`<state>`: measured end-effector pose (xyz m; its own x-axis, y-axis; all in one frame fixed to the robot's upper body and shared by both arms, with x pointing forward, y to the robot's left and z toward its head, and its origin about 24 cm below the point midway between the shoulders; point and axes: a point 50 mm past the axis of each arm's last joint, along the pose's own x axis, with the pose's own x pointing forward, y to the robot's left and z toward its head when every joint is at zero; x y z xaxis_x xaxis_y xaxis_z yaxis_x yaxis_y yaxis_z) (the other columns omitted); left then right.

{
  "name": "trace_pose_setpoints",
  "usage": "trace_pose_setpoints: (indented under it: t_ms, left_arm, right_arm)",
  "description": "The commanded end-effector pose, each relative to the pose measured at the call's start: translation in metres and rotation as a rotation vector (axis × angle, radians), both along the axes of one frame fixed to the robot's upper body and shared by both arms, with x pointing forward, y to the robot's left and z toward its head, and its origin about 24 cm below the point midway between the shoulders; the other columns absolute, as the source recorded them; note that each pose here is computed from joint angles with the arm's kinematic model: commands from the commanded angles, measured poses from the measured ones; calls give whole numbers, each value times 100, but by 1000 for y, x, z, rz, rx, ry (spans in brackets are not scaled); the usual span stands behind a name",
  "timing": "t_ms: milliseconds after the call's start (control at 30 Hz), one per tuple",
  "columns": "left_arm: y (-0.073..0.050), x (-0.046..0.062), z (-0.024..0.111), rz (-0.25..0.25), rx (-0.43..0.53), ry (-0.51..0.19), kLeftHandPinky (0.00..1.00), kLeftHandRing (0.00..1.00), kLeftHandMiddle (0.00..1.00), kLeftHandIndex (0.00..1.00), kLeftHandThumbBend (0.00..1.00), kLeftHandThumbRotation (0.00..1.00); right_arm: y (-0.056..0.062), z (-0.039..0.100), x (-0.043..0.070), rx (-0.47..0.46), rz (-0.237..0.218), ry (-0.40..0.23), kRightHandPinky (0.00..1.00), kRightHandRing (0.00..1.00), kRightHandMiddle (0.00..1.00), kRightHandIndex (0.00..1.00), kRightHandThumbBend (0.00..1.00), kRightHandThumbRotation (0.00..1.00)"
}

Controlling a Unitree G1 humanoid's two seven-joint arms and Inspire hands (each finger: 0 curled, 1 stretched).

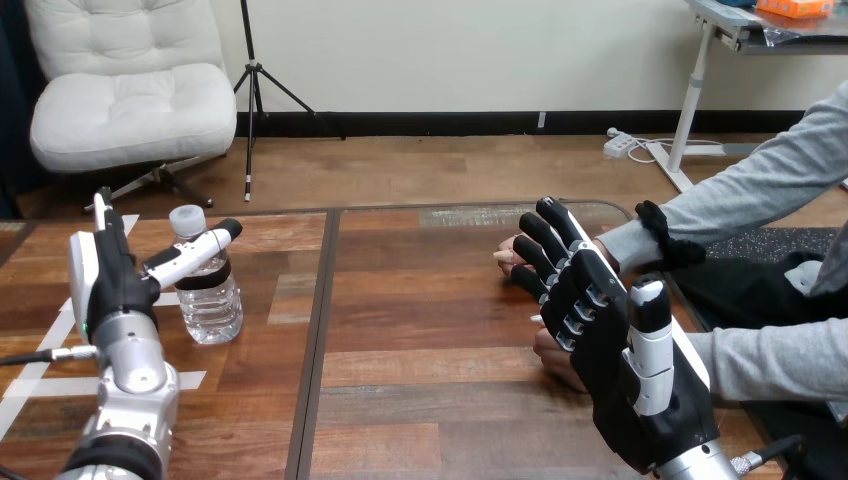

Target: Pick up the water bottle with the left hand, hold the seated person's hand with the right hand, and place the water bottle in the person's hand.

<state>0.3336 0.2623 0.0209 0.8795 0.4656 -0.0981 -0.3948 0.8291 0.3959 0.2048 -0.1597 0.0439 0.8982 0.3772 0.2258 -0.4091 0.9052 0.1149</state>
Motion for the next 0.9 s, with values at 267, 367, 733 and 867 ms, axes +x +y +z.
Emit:
trace_pose_setpoints:
  t_ms: [267,367,733,867]
  left_arm:
    - [2,25,39,-29,30,-64,90,100,100,100,96,26]
    - [2,26,39,-27,28,-63,89,100,100,100,95,25]
    - [1,28,41,-20,47,-49,92,100,100,100,96,21]
    - [2,28,41,-19,90,-22,94,100,100,100,98,24]
  right_arm:
    - [0,15,9,-1,8,-86,100,100,99,100,92,100]
    - [0,15,9,-3,7,-89,100,100,99,100,91,100]
    - [0,15,9,0,1,-86,100,100,99,99,92,100]
    - [0,16,8,0,4,-87,100,100,99,99,92,100]
